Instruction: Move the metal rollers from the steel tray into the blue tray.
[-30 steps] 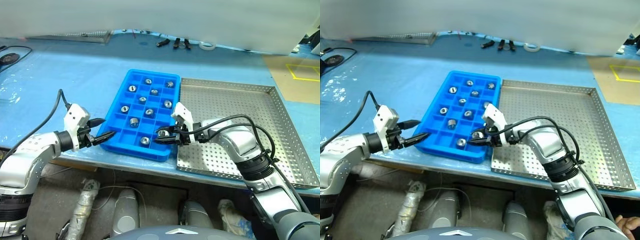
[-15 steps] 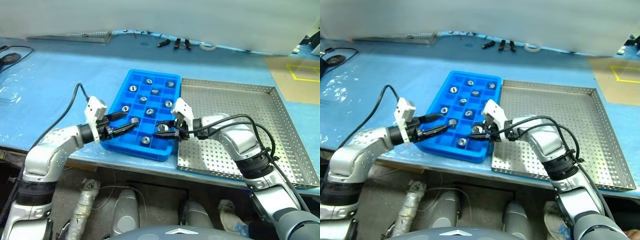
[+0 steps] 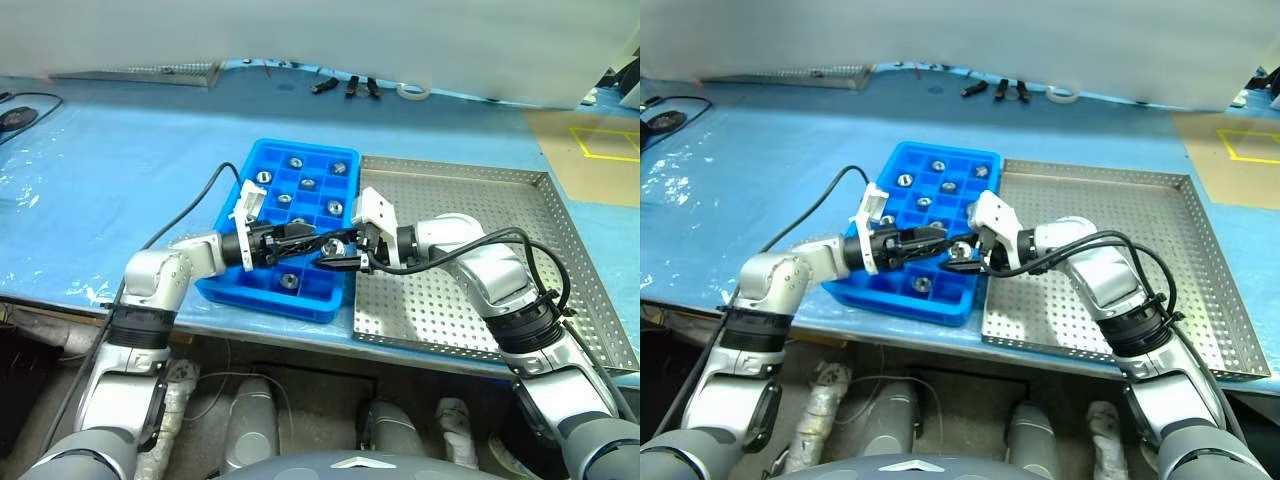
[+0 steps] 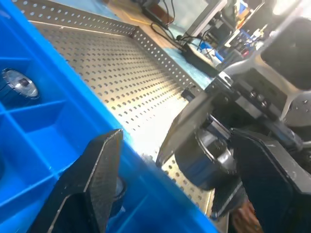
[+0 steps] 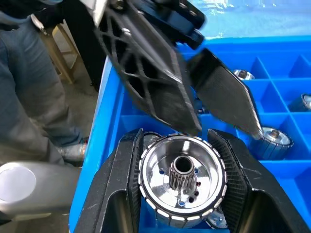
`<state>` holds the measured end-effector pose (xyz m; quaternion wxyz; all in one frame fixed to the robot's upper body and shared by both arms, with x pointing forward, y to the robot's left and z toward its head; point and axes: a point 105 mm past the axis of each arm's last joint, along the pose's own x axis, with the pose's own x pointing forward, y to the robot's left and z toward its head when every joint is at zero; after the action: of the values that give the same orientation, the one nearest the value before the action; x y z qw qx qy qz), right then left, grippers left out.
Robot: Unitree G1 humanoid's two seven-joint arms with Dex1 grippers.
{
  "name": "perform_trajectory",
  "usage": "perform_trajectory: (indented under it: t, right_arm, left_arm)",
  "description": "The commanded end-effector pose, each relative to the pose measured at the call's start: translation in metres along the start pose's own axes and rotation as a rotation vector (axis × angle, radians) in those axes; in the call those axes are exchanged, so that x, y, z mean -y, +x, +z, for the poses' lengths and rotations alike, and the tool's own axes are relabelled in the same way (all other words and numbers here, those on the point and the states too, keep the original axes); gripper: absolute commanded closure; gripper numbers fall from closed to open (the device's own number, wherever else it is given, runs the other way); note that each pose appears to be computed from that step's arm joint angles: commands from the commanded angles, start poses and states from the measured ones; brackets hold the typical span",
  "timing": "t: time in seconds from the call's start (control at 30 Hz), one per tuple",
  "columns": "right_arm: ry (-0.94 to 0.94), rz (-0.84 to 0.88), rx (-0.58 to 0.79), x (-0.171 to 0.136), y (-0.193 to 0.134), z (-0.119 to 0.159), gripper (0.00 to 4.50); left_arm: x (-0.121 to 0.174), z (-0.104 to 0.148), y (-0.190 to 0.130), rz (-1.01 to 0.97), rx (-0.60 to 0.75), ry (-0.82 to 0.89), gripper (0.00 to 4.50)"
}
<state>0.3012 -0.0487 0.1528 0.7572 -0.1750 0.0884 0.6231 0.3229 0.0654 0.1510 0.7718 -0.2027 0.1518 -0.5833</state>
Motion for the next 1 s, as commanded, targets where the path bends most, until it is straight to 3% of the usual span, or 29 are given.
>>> perform_trajectory:
  t: [0.03,0.37,0.47,0.67,0.8,1.0]
  right_arm:
    - [-0.067,-0.019,0.027,0.000,-0.007,0.014,2.82]
    - [-0.073,-0.045,0.019,-0.002,-0.012,0.016,2.82]
    - [-0.063,-0.060,0.011,0.000,-0.016,0.014,2.82]
    - [0.060,-0.280,-0.050,0.026,-0.056,-0.010,2.82]
    - [0.126,-0.353,-0.083,0.016,-0.077,-0.025,2.82]
    - [0.242,-0.421,-0.063,-0.009,-0.071,-0.042,2.82]
  left_arm:
    - [0.012,0.005,0.010,-0.086,-0.002,-0.017,0.80]
    - [0.019,-0.015,0.013,-0.144,-0.096,-0.090,0.80]
    - [0.015,-0.010,0.014,-0.126,-0.074,-0.075,0.80]
    - [0.013,0.014,0.007,-0.102,0.022,-0.039,0.80]
    - [0.014,0.016,0.000,-0.097,0.037,-0.031,0.80]
    - [0.009,0.020,0.008,-0.063,0.041,0.066,0.80]
